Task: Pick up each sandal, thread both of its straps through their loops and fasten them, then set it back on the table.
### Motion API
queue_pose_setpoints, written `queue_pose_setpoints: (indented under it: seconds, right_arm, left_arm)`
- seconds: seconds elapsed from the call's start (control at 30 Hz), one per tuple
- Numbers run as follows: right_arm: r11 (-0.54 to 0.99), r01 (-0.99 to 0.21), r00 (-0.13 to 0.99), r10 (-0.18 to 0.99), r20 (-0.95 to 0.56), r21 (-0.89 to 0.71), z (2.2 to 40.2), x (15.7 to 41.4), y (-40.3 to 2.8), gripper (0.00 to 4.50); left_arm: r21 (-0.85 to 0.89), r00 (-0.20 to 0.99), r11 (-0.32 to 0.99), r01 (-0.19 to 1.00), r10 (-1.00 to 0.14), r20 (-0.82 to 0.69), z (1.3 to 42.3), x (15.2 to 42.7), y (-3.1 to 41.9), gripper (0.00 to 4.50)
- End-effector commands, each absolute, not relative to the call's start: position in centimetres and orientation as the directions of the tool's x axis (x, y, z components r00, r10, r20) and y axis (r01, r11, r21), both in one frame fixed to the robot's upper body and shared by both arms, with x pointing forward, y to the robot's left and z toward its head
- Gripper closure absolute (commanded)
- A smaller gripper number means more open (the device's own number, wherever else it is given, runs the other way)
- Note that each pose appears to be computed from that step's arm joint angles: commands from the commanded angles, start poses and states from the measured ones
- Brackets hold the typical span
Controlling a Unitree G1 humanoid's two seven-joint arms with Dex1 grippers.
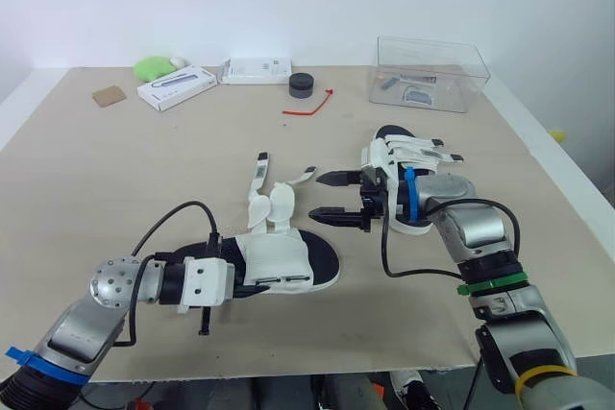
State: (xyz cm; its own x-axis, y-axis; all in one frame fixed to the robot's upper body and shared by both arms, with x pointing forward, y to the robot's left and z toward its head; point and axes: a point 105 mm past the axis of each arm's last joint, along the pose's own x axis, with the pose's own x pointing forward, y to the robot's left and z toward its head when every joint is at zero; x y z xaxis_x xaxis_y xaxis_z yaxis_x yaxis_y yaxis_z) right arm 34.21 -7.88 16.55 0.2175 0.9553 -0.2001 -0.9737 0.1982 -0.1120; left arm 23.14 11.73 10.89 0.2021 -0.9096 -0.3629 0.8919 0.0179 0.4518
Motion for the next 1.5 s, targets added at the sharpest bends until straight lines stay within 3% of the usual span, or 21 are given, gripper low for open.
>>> queue_pose_setpoints:
  seconds: [0.03, 0.5, 0.6, 0.67, 0.73, 0.87, 1.07, 1.1, 1.17, 1.2, 1.23, 1.27, 1.43, 1.5]
  right_arm:
    - [0.155, -0.974, 0.185, 0.965, -0.188, -0.165, 17.6, 33.9, -7.8, 0.0]
    - [-0.126, -0.917, -0.04, 0.973, -0.228, -0.379, 16.7, 29.0, -8.0, 0.0]
    - [-0.126, -0.91, -0.032, 0.972, -0.234, -0.396, 16.6, 29.1, -8.0, 0.0]
    - [-0.121, -0.909, -0.025, 0.971, -0.238, -0.399, 16.5, 29.2, -8.1, 0.0]
    - [-0.119, -0.91, -0.022, 0.97, -0.241, -0.397, 16.4, 29.3, -8.2, 0.0]
    - [-0.106, -0.92, -0.007, 0.967, -0.254, -0.378, 16.1, 29.4, -8.5, 0.0]
    - [-0.021, -0.959, 0.048, 0.97, -0.238, -0.282, 15.9, 29.5, -8.8, 0.0]
    - [-0.014, -0.963, 0.052, 0.97, -0.236, -0.268, 15.7, 29.4, -8.7, 0.52]
    - [-0.011, -0.968, 0.052, 0.969, -0.243, -0.252, 15.4, 29.0, -8.5, 0.91]
    - [-0.013, -0.97, 0.047, 0.969, -0.243, -0.241, 15.2, 28.7, -8.0, 1.62]
    - [-0.014, -0.972, 0.044, 0.969, -0.243, -0.233, 15.0, 28.4, -7.8, 1.87]
    - [-0.021, -0.975, 0.036, 0.968, -0.247, -0.223, 14.8, 28.1, -7.4, 2.44]
    - [-0.046, -0.973, 0.024, 0.954, -0.299, -0.225, 13.4, 27.5, -6.5, 4.48]
    - [-0.04, -0.968, 0.046, 0.943, -0.331, -0.249, 12.7, 28.0, -6.3, 4.48]
  left_arm:
    - [0.476, 0.212, -0.002, 0.879, -0.893, -0.397, 11.2, 23.2, 12.2, 4.46]
    - [0.42, 0.204, 0.009, 0.907, -0.884, -0.42, 10.9, 23.7, 12.7, 4.46]
    - [0.377, 0.199, 0.033, 0.925, -0.891, -0.409, 10.9, 23.7, 12.7, 3.58]
    - [0.345, 0.189, 0.041, 0.938, -0.893, -0.409, 10.9, 23.7, 12.8, 2.55]
    - [0.333, 0.182, 0.036, 0.942, -0.891, -0.417, 11.1, 23.7, 13.0, 1.85]
    - [0.262, 0.154, 0.043, 0.964, -0.896, -0.417, 12.1, 23.2, 13.5, 0.01]
    - [0.084, 0.139, 0.114, 0.99, -0.901, -0.41, 14.9, 22.0, 15.1, 0.01]
    - [0.039, 0.15, 0.146, 0.988, -0.909, -0.389, 15.6, 22.1, 15.4, 0.0]
    - [-0.027, 0.167, 0.189, 0.982, -0.918, -0.359, 16.9, 22.2, 16.1, 0.0]
    - [-0.031, 0.207, 0.23, 0.973, -0.918, -0.338, 17.6, 22.9, 16.4, 0.0]
    - [-0.03, 0.235, 0.258, 0.966, -0.917, -0.324, 18.0, 23.4, 16.7, 0.0]
    - [-0.028, 0.272, 0.293, 0.956, -0.915, -0.3, 18.5, 24.0, 16.9, 0.0]
    - [-0.069, 0.435, 0.45, 0.891, -0.886, -0.16, 19.9, 27.3, 16.8, 0.0]
    - [-0.092, 0.481, 0.492, 0.866, -0.869, -0.118, 20.0, 28.4, 16.7, 0.0]
